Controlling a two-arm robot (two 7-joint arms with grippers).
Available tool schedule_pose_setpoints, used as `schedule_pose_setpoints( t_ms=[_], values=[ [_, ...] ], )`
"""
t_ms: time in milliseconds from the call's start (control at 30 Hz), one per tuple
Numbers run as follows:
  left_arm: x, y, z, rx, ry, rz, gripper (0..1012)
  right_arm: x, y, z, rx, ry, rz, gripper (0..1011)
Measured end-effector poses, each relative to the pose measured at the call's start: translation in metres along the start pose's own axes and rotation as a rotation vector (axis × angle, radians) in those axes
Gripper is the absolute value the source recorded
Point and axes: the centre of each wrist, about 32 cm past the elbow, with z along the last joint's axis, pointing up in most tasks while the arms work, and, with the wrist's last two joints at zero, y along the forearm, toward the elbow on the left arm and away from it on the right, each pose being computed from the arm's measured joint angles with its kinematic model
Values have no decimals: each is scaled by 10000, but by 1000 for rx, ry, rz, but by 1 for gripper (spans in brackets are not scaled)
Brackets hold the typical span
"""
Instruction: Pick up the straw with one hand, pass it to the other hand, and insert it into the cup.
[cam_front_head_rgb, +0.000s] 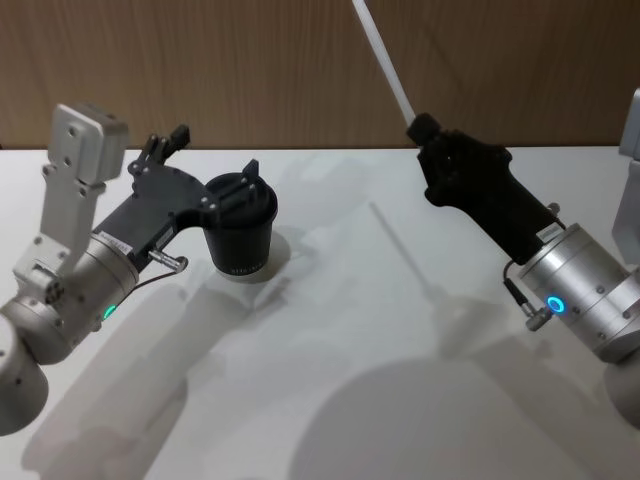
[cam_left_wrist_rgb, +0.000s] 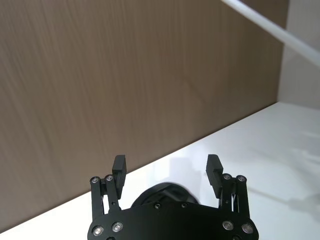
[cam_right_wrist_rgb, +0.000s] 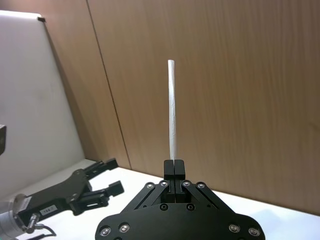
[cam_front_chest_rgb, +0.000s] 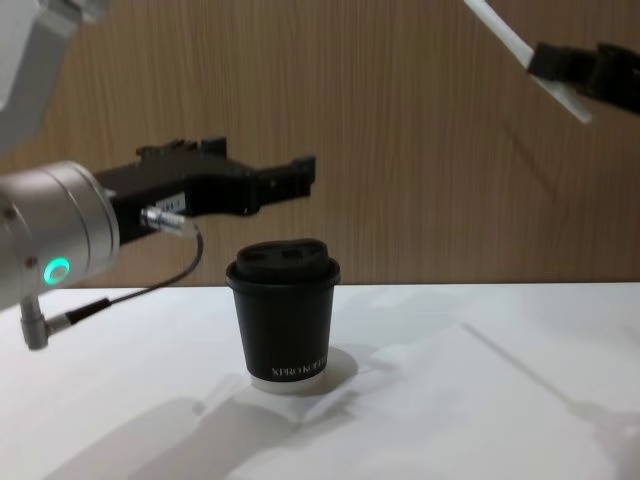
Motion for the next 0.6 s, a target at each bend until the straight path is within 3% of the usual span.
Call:
schedule_pose_setpoints(
  t_ms=[100, 200, 300, 600],
  values=[
    [16, 9, 43, -14, 26, -22, 1003, -66, 14, -7, 16, 12, 14, 6],
    [41, 26, 119, -39, 78, -68, 1003, -129, 21, -12, 30, 23, 26, 5],
    [56, 36, 165, -54, 108, -93, 1003, -169, 24, -16, 37, 30, 32, 5],
    [117, 66, 306, -113, 249, -194, 1003, -278, 24, -29, 54, 53, 46, 6]
  ],
)
